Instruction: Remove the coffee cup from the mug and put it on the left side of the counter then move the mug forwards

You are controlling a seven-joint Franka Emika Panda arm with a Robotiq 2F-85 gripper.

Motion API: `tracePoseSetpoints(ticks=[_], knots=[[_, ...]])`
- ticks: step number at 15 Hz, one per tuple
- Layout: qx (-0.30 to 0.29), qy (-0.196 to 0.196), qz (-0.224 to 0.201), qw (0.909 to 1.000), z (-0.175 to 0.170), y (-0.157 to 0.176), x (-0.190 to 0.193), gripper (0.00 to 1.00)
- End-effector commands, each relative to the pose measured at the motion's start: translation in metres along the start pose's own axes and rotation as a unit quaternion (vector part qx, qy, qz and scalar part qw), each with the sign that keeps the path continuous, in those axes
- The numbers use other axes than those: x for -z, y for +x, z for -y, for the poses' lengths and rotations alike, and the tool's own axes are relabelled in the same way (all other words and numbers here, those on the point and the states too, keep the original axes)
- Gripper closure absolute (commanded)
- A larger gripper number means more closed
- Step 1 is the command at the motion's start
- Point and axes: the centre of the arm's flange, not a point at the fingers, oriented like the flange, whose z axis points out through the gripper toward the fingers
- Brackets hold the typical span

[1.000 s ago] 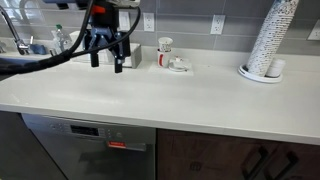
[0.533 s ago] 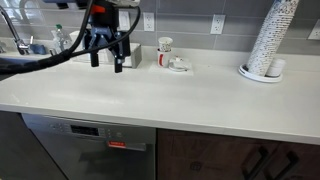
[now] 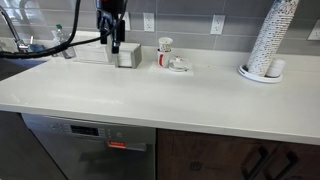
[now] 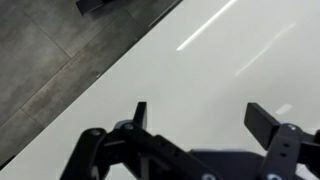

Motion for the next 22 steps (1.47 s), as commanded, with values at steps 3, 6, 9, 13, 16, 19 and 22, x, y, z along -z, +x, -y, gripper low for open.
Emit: tracePoseSetpoints(ticks=[3, 6, 9, 13, 16, 19, 22], knots=[[-0.137, 0.071, -0.011, 0.9879, 0.034, 0.074, 0.012, 0.00], [-0.207, 0.105, -0.031, 0.9722, 0.041, 0.104, 0.010, 0.00], [-0.273, 0.134, -0.068, 0.9501, 0.051, 0.129, 0.006, 0.00], [-0.361, 0.156, -0.128, 0.9103, 0.063, 0.158, 0.003, 0.00], [-0.345, 0.155, -0.122, 0.9176, 0.057, 0.149, 0.003, 0.00], [-0.351, 0.156, -0.123, 0.9149, 0.058, 0.151, 0.003, 0.00], [-0.401, 0.161, -0.131, 0.8923, 0.071, 0.166, 0.001, 0.00]])
